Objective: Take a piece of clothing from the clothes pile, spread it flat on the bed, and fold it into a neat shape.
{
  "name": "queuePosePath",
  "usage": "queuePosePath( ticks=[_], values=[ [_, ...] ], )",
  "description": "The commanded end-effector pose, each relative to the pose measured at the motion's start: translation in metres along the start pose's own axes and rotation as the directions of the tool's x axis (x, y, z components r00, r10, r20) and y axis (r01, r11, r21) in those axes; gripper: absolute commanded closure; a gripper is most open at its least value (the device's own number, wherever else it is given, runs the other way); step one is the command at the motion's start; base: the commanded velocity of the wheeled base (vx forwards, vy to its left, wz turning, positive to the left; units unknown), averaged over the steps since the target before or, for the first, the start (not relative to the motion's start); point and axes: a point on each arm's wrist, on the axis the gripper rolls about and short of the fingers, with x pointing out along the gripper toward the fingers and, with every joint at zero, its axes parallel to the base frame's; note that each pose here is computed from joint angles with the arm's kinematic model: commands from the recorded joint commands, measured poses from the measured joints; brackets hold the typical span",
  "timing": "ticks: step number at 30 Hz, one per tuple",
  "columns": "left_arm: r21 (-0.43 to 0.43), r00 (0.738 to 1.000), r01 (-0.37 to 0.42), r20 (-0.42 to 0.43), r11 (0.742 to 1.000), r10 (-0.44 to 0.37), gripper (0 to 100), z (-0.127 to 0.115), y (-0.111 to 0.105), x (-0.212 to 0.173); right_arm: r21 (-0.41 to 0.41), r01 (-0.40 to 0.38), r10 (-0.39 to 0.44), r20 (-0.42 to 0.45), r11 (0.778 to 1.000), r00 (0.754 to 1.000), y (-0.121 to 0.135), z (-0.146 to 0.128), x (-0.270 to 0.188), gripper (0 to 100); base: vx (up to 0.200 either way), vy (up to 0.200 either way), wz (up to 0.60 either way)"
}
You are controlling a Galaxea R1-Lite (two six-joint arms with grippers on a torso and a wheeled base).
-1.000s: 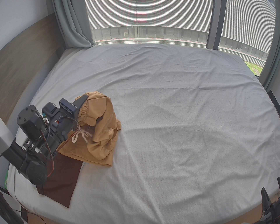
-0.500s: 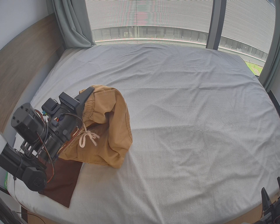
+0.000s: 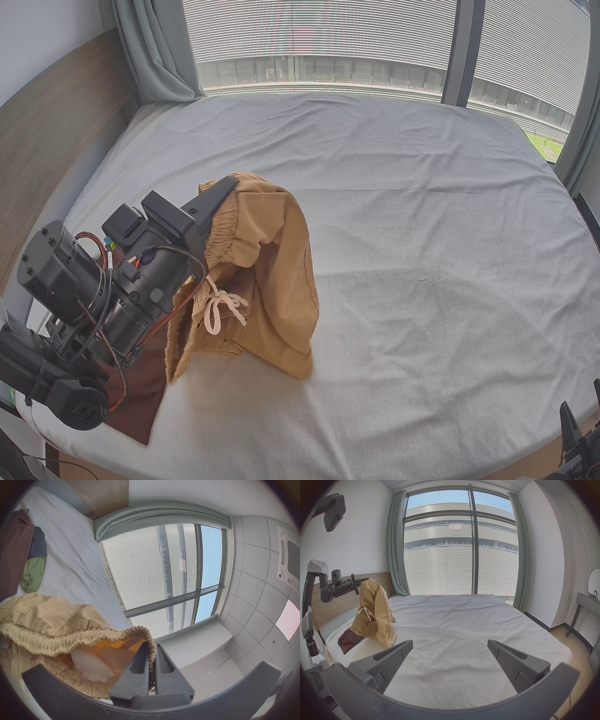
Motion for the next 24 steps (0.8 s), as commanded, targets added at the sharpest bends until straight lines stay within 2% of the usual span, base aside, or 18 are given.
queuePosePath(
  ticks=[1,15,24],
  values=[
    [-0.018,0.999,0.03,-0.039,0.999,-0.031,100,-0.012,-0.008,0.002,0.0,-0.001,0.001,-0.001,1.0,1.0,0.0,-0.005,0.0,0,0.0,0.0,0.0],
    [-0.046,0.991,0.048,-0.12,0.998,-0.054,100,-0.04,-0.011,0.01,0.0,-0.001,0.001,-0.003,1.0,1.0,0.0,-0.005,0.0,0,0.0,0.0,0.0],
    [-0.083,0.969,0.068,-0.232,0.994,-0.085,100,-0.081,-0.01,0.021,0.0,-0.001,0.001,0.0,1.0,1.0,0.0,-0.005,0.0,0,0.0,0.0,0.0]
  ],
)
